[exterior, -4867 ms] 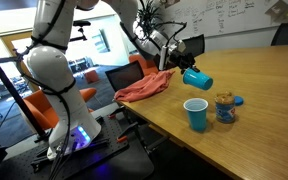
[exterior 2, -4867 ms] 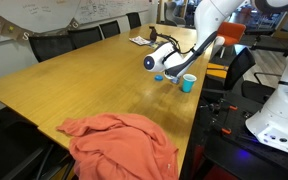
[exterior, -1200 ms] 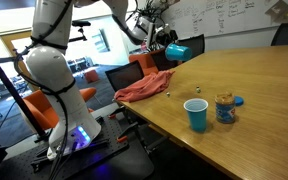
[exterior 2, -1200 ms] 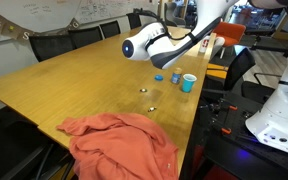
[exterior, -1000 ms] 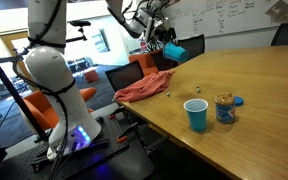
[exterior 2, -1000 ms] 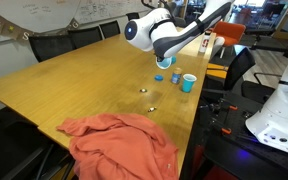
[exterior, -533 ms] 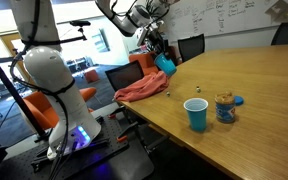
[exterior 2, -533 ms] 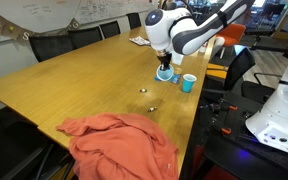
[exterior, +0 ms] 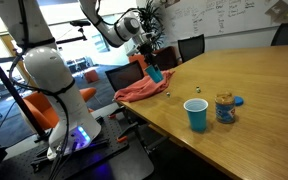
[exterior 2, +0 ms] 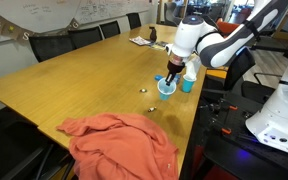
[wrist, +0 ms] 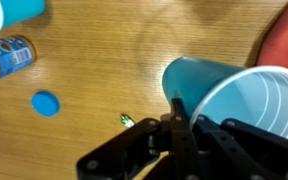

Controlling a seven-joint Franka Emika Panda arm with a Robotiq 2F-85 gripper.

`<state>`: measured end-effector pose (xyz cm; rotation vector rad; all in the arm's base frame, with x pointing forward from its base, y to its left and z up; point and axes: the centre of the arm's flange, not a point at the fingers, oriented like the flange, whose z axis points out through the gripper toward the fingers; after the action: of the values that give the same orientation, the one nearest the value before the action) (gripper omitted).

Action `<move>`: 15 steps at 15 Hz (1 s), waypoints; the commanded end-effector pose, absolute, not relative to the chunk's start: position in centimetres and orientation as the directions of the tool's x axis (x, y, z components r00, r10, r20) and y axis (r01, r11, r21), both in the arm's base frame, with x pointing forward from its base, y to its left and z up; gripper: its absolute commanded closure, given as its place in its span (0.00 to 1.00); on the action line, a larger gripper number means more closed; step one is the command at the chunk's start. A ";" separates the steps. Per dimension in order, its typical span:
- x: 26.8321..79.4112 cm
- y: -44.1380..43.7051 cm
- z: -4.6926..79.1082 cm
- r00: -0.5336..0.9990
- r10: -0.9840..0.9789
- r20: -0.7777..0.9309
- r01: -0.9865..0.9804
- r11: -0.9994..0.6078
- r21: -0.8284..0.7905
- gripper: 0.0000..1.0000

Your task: Pour the sweets from the left blue cup onto the table then pick the sweets one at a time and put them in the right blue cup

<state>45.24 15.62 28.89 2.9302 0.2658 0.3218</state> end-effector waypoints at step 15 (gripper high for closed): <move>46.6 14.5 23.8 0.890 0.003 0.456 0.137 -0.956 -0.261 1.00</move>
<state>44.13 16.03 21.30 3.3218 0.1582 0.7406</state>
